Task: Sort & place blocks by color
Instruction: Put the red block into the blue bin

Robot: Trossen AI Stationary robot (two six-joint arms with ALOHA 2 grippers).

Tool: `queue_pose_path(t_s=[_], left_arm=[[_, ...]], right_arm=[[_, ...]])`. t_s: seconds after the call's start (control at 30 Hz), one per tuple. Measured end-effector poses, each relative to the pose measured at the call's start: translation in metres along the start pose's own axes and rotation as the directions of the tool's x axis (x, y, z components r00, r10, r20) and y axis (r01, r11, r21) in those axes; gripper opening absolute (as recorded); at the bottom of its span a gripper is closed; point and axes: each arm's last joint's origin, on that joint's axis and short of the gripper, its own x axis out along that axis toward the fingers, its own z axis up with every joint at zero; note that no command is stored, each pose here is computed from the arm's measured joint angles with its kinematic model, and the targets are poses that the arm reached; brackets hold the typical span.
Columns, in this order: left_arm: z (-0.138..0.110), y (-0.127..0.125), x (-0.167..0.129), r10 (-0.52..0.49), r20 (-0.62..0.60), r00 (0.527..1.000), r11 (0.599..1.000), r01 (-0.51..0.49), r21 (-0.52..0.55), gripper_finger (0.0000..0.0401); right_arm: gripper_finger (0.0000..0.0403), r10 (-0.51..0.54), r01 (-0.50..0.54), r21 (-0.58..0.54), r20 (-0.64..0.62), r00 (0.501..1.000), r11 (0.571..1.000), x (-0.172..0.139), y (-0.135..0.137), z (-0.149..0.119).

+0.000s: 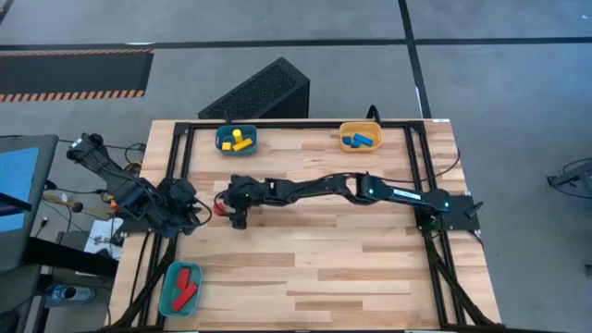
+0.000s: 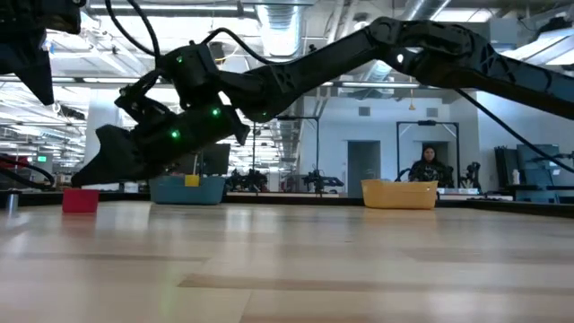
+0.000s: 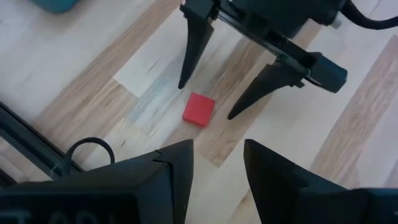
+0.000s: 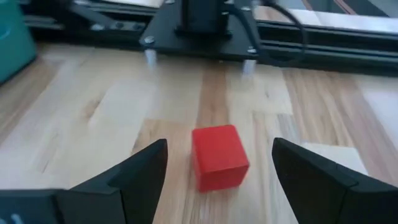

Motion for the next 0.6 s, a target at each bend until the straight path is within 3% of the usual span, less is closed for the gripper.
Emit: queue_pose_path(t_s=[0.23, 0.6], left_arm=[[0.001, 0.0, 0.0, 0.006, 0.023, 1.0, 0.998, -0.007, 0.055, 0.0125], [0.001, 0.0, 0.0, 0.005, 0.025, 1.0, 1.0, -0.004, -0.023, 0.0125]], right_arm=[[0.0311, 0.079, -0.074, -0.135, 0.032, 0.996, 0.988, 0.002, -0.002, -0.003], [0.0311, 0.067, -0.064, -0.057, 0.05, 0.996, 0.996, 0.013, -0.007, -0.026]])
